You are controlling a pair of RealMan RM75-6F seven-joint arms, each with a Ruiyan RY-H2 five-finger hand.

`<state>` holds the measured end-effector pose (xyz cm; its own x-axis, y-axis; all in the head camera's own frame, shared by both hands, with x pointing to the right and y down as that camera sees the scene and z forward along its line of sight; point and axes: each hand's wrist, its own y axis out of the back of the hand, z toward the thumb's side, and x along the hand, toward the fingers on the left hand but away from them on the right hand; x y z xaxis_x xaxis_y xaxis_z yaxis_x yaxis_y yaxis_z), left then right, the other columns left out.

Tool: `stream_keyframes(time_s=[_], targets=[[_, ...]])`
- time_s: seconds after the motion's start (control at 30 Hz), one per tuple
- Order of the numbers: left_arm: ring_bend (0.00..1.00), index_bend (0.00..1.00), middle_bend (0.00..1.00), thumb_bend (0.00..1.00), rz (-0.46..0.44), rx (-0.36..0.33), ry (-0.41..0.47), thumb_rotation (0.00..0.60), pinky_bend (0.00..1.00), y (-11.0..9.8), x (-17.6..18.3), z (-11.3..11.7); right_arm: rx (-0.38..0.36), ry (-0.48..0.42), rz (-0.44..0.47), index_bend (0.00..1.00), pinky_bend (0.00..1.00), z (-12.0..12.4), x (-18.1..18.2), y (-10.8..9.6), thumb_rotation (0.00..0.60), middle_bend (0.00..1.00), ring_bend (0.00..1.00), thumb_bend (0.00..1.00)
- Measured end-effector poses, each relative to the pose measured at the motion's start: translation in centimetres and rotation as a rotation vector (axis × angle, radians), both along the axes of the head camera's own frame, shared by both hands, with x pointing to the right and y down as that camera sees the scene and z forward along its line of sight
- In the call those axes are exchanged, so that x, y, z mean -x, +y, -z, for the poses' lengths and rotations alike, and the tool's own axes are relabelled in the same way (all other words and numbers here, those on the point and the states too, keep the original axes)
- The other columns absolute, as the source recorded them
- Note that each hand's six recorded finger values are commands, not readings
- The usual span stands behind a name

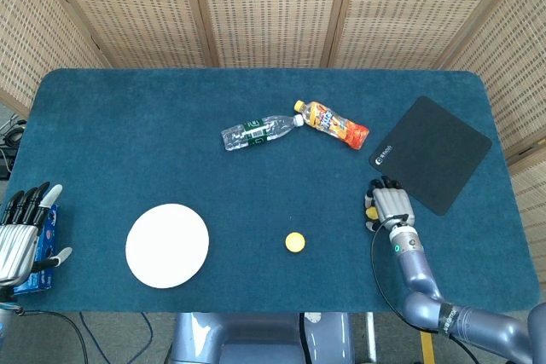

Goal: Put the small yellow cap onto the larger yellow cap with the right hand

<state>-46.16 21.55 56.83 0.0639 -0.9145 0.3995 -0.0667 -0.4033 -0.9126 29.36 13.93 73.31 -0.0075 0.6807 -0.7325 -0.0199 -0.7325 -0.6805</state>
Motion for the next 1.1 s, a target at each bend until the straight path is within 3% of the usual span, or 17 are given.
stream_keyframes(time_s=[0.83,1.1], targets=[[0.0,0.0,0.0,0.16,-0.004,-0.016,0.01,0.6,0.0,0.1,-0.2,0.6,-0.013,0.054,0.018,0.52,0.12,0.6,-1.0,-0.3,0.6,0.18,0.0,0.22],[0.0,0.0,0.0,0.16,0.001,-0.024,0.012,0.6,0.0,-0.1,0.0,0.7,-0.072,0.019,0.025,0.52,0.13,2.8,-0.2,-1.3,0.6,0.18,0.0,0.22]])
